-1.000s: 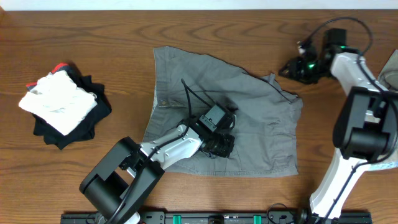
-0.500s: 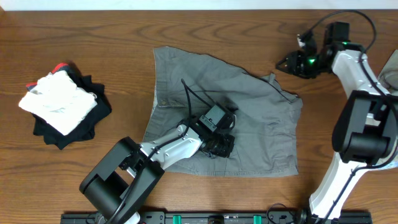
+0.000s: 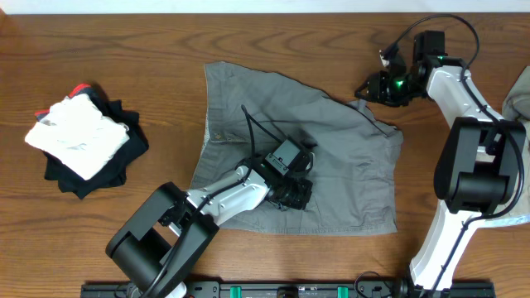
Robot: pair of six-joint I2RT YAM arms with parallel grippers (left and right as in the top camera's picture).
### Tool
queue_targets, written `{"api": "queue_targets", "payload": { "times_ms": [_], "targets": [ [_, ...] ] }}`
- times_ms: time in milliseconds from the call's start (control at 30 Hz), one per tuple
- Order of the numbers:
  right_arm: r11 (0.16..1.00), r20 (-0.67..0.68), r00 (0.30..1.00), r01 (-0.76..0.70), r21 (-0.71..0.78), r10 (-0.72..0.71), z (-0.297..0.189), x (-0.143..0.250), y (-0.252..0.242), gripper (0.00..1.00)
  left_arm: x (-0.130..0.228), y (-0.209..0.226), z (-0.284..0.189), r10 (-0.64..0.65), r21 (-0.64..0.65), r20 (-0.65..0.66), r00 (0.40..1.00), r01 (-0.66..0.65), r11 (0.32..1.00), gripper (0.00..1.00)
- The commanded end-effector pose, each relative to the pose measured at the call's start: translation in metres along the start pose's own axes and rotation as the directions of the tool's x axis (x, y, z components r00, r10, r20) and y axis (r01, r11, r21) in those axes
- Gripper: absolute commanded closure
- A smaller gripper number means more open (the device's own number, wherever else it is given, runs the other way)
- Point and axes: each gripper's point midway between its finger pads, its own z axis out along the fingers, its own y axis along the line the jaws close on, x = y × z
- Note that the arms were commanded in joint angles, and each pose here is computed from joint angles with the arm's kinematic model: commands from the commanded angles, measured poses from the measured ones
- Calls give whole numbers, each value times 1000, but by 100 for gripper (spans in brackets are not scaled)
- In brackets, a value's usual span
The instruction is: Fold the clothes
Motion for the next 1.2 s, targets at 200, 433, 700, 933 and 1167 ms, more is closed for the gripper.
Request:
{"api": "queue_targets", "payload": {
  "times_ms": [200, 433, 700, 933, 1167],
  "targets": [
    [1000, -56, 998, -14, 7, 14, 15, 13, -3, 69, 6, 3, 3, -8, -6, -21, 1000, 8, 1000, 83],
    [999, -91, 995, -38, 6, 38, 14, 22, -3, 99, 6, 3, 3, -8, -7, -20, 1000, 8, 1000, 83],
    [996, 112, 993, -34, 86, 24, -54, -36, -9, 99, 7, 3, 3, -9, -7, -23, 1000, 9, 1000, 83],
    [960, 389, 921, -84, 268, -28, -153, -110, -18, 99, 7, 3, 3, -9, -8, -24, 1000, 9, 1000, 83],
    [941, 417, 907, -87, 328, -61, -157, -120, -20, 79, 9, 4, 3, -14, -13, -33, 999, 13, 1000, 83]
  ]
}}
